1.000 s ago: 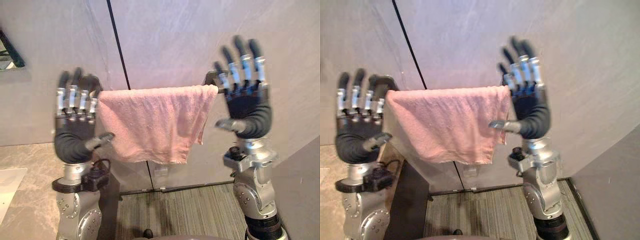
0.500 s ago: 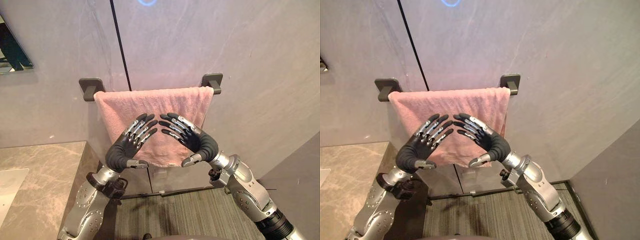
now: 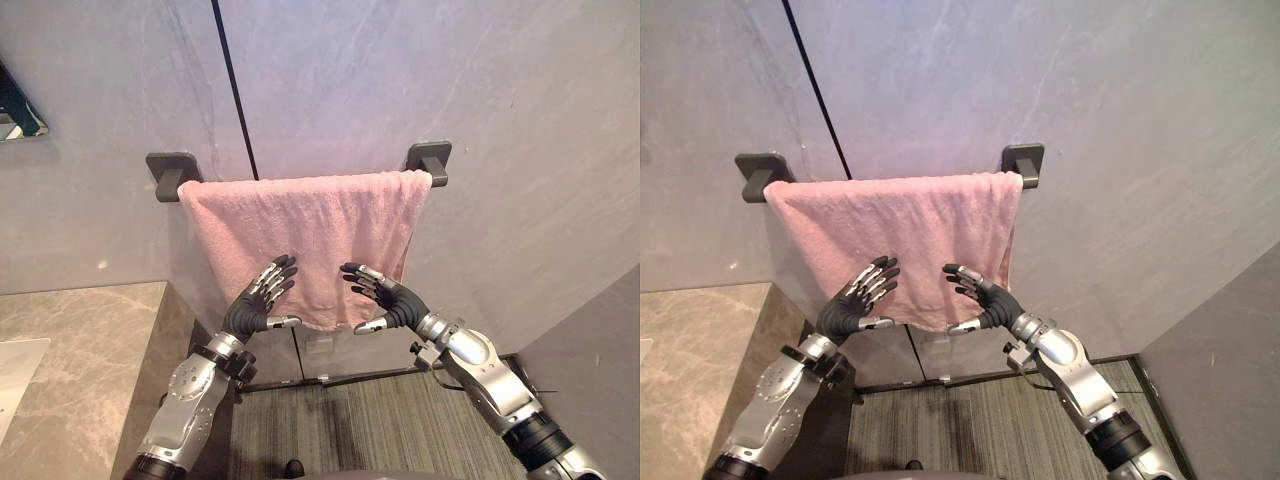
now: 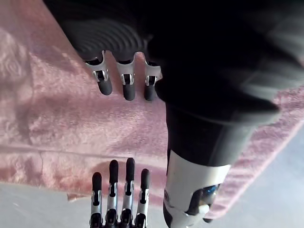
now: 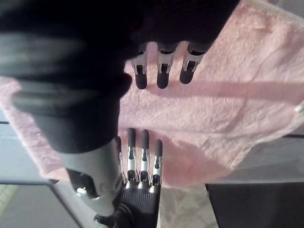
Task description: Organize washtable
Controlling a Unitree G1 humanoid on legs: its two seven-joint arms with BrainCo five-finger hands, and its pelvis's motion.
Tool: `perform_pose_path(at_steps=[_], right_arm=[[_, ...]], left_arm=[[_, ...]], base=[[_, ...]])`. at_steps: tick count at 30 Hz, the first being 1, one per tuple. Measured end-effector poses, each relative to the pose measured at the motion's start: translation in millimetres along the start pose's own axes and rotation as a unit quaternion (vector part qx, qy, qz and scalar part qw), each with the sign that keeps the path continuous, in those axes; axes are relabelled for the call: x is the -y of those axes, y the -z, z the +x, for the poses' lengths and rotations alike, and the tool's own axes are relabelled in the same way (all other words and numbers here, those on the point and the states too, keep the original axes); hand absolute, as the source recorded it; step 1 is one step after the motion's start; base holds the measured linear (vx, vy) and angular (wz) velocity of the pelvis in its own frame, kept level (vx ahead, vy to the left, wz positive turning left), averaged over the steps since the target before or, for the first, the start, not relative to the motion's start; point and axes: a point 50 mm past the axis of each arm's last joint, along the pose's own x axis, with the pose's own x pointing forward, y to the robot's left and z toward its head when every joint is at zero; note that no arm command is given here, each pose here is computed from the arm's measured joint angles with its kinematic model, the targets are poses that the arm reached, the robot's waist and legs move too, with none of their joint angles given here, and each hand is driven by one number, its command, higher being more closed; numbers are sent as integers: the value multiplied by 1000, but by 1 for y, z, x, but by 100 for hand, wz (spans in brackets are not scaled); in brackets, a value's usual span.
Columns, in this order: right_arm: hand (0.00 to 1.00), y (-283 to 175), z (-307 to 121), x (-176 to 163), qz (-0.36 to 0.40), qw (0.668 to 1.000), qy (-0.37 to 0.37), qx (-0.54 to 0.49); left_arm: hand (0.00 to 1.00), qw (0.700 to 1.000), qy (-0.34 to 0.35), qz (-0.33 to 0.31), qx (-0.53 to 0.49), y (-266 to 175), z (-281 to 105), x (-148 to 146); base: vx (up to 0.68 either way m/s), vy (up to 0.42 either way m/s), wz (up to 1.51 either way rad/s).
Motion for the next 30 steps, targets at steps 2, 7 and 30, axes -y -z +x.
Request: perform_pose_path(at_steps=[2, 7, 30], right_arm=[[0, -3, 4, 2, -11, 1000, 13, 4], [0, -4, 18, 17, -22, 998, 61, 3], [0, -21, -20, 98, 71, 935, 336, 88]], left_arm=[[0, 1000, -13, 9, -1, 1, 5, -3], [0, 998, -56, 15, -5, 3, 13, -13], [0, 958, -282, 20, 53, -18, -15, -83]], base=[[0, 0, 0], [-18, -5, -2], [-23, -9, 0]])
